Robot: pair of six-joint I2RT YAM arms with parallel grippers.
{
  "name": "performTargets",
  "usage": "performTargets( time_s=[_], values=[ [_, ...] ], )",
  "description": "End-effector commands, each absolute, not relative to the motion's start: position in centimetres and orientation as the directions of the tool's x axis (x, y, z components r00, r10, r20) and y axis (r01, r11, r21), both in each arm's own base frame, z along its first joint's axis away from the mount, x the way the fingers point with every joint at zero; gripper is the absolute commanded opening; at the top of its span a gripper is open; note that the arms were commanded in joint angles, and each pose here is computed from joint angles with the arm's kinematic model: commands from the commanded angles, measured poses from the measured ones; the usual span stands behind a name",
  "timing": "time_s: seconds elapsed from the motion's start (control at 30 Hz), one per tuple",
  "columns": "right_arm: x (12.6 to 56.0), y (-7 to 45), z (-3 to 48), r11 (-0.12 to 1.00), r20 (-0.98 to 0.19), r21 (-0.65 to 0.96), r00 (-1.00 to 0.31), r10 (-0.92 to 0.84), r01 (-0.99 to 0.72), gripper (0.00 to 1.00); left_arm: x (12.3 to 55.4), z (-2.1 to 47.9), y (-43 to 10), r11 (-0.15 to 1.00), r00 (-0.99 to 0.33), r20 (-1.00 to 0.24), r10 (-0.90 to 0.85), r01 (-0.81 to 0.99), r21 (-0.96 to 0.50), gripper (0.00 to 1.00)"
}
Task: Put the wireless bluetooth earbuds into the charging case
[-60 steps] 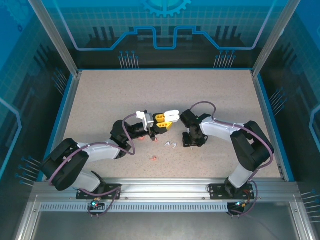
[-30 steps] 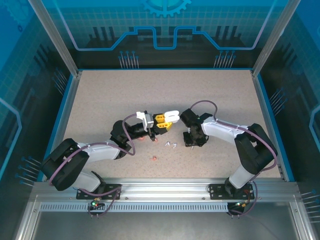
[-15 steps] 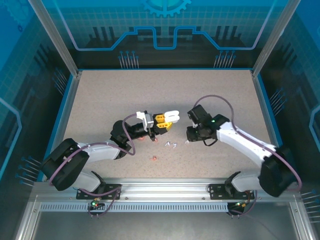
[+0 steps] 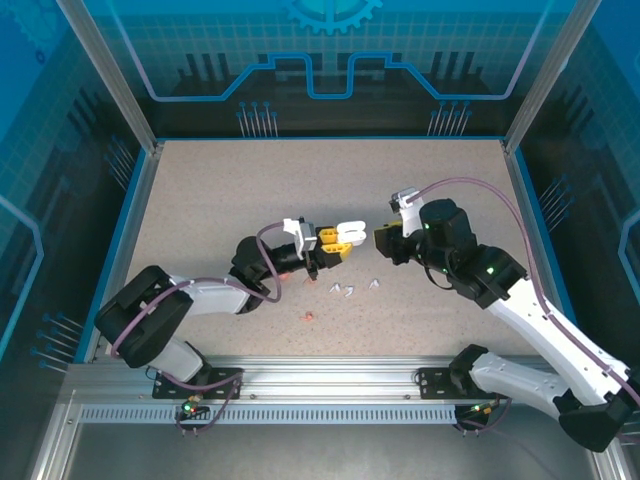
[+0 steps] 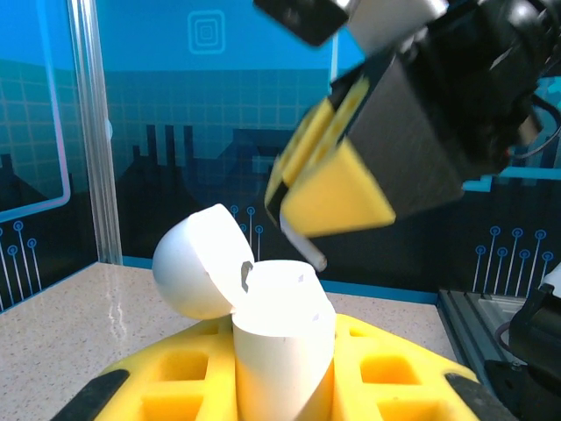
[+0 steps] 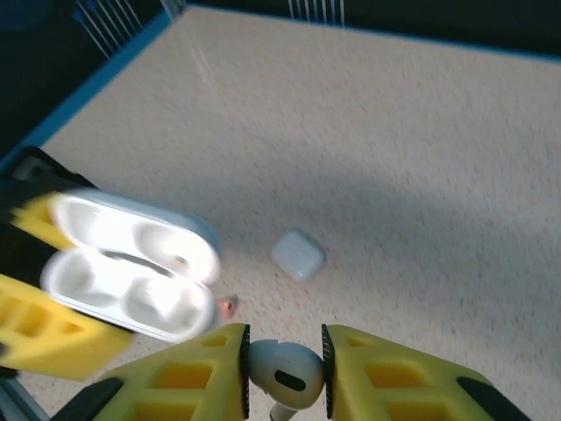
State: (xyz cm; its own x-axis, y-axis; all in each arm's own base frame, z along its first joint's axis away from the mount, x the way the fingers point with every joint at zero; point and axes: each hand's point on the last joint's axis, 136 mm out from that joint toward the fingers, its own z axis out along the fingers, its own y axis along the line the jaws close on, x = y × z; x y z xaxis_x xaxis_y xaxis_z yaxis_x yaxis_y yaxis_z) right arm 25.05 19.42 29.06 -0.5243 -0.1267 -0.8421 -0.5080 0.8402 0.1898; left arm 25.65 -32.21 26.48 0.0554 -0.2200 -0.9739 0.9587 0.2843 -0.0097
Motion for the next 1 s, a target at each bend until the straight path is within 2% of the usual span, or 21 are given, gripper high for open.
performTargets(
  time_s=[0.0, 0.3, 0.97],
  values=[
    [24.5, 21.3, 32.6, 0.776, -0.905, 0.156, -0.403, -0.135, -0.611, 0.27, 25.7, 28.3, -32.6, 0.28, 0.082, -0.959, -0.27, 0.96, 0.004, 0.0],
    [23.9, 23.0, 34.8, 0.755, -0.944, 0.063, -0.285, -0.168, -0.653, 0.27, 25.8, 28.3, -32.8, 0.281, 0.072, -0.959, -0.273, 0.96, -0.008, 0.0],
    [25.4, 23.3, 32.6, 0.801, -0.924, -0.05, -0.276, -0.263, -0.597, 0.27, 25.7, 29.0, -32.6, 0.28, 0.067, -0.955, -0.291, 0.96, -0.018, 0.0]
  ],
)
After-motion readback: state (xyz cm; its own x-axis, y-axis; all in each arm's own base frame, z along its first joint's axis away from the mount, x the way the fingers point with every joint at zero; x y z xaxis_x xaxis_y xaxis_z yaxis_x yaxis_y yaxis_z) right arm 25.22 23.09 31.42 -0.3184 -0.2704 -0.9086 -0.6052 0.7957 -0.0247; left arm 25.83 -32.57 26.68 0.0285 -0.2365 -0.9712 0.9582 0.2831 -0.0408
